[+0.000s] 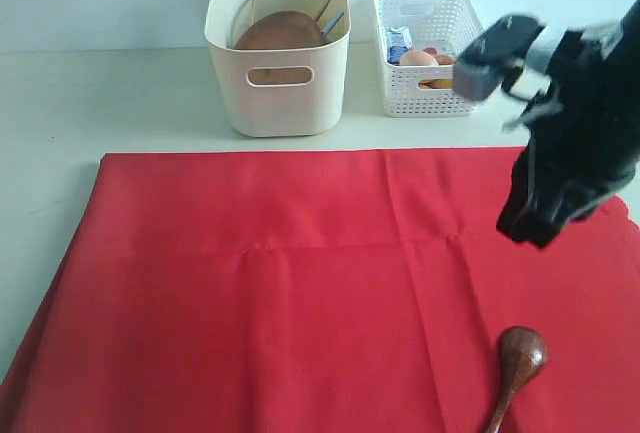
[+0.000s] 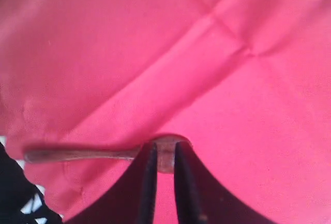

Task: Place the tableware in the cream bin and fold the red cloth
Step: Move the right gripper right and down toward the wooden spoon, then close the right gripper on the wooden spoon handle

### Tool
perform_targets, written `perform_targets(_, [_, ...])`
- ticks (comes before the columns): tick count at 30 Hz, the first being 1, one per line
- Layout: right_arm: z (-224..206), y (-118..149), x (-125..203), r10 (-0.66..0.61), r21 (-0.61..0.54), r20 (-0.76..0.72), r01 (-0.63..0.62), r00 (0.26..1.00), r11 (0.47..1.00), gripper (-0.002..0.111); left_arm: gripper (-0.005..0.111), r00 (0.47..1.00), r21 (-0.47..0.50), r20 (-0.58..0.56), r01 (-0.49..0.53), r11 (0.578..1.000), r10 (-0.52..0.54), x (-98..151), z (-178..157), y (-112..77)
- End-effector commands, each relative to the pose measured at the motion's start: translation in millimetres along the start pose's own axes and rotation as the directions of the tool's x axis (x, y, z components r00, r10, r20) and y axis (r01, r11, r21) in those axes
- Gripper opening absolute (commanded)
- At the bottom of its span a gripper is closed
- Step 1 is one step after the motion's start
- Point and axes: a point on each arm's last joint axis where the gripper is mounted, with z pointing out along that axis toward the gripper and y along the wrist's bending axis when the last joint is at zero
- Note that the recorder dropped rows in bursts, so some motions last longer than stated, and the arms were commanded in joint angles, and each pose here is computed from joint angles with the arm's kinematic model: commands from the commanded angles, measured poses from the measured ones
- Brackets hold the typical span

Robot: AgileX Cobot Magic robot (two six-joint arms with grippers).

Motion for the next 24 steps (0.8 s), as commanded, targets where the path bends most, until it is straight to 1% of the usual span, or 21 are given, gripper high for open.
perform_targets(1, [24,18,6,-0.180,0.077,-0.080,0.186,0.980,0.980,0.017,0.001,1.000,0.007,-0.001,0.000,1.000,0.000,0,0,-0.5])
perform_targets(4, [37,30,14,-0.297,0.061,-0.151,0.309,0.943,0.949,0.027,0.001,1.000,0.007,-0.001,0.000,1.000,0.000,0,0,-0.5])
perform_targets(7, [47,39,22,-0.415,0.038,-0.216,0.432,0.884,0.901,0.041,0.001,1.000,0.007,-0.001,0.000,1.000,0.000,0,0,-0.5])
perform_targets(9, [53,46,27,-0.501,-0.003,-0.242,0.516,0.831,0.857,0.051,0.001,1.000,0.007,-0.001,0.000,1.000,0.000,0,0,-0.5])
perform_targets(11, [57,52,30,-0.566,-0.036,-0.253,0.577,0.784,0.816,0.055,0.001,1.000,0.007,-0.001,0.000,1.000,0.000,0,0,-0.5])
perform_targets(15, [65,58,31,-0.631,-0.058,-0.255,0.640,0.733,0.766,0.056,0.001,1.000,0.007,-0.001,0.000,1.000,0.000,0,0,-0.5])
perform_targets(17, [70,59,29,-0.645,-0.066,-0.255,0.652,0.721,0.755,0.056,0.001,1.000,0.007,-0.001,0.000,1.000,0.000,0,0,-0.5])
perform_targets(24, [99,62,27,-0.722,-0.183,-0.307,0.705,0.620,0.685,0.056,0.001,1.000,0.007,-0.001,0.000,1.000,0.000,0,0,-0.5])
